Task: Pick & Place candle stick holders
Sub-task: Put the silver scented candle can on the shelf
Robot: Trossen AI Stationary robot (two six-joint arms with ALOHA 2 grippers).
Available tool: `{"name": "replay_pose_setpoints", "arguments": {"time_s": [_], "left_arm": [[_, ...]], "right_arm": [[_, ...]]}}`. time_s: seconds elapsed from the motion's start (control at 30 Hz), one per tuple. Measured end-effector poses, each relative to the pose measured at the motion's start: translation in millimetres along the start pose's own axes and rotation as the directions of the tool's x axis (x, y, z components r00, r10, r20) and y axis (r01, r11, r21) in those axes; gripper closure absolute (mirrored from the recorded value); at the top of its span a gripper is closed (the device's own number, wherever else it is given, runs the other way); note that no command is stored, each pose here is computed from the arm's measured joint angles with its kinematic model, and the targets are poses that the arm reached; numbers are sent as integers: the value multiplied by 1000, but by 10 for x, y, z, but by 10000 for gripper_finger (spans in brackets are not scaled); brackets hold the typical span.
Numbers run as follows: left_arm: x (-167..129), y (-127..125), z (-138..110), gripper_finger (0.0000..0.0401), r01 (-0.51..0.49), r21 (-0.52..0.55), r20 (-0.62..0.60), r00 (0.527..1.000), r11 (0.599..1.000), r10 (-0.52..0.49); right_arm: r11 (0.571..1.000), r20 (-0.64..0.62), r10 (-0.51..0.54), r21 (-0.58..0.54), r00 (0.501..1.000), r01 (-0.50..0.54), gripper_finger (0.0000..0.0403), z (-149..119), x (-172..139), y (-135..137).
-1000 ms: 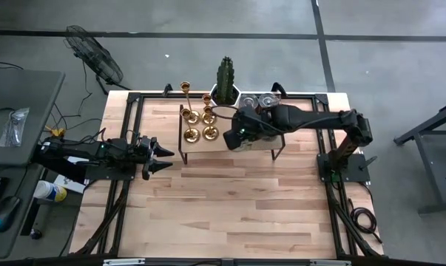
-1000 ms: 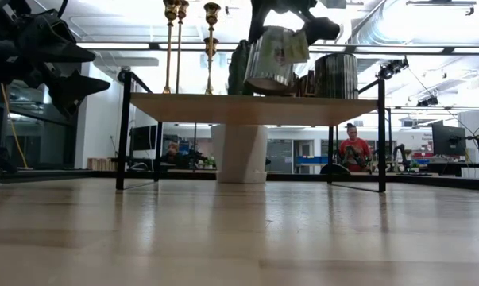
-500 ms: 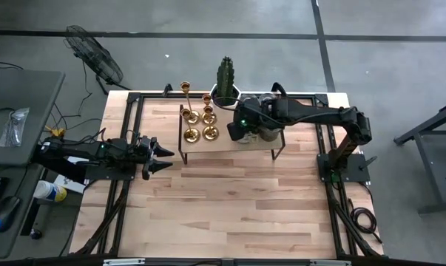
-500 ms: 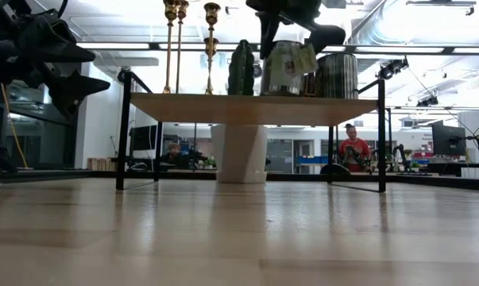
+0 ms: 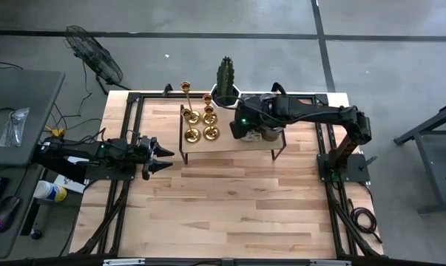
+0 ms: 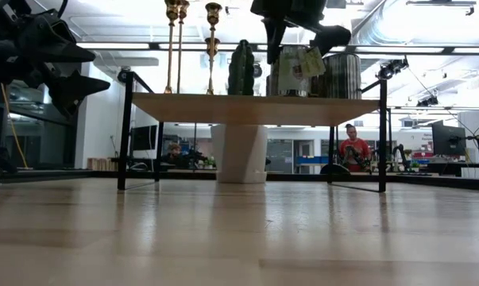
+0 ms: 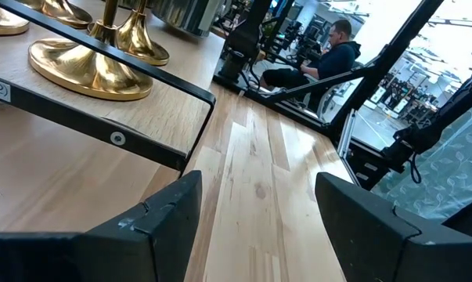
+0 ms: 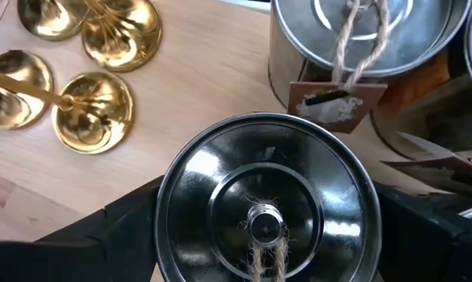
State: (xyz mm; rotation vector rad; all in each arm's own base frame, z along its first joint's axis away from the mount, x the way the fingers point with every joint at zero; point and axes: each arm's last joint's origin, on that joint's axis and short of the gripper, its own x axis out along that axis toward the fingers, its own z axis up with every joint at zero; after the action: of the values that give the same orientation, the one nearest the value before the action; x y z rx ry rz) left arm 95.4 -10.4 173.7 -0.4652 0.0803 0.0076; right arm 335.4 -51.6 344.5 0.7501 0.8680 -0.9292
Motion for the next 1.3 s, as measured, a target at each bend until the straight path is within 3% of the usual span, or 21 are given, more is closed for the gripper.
{"name": "replay_pose_setpoints", "arguments": {"time_s": [1.3], "left_arm": [[0,0,0,155,0,0,0,1000,1000,0]], "right_arm": [[998,-1,4,-55,1000,-4,38,-3,15,15]]}}
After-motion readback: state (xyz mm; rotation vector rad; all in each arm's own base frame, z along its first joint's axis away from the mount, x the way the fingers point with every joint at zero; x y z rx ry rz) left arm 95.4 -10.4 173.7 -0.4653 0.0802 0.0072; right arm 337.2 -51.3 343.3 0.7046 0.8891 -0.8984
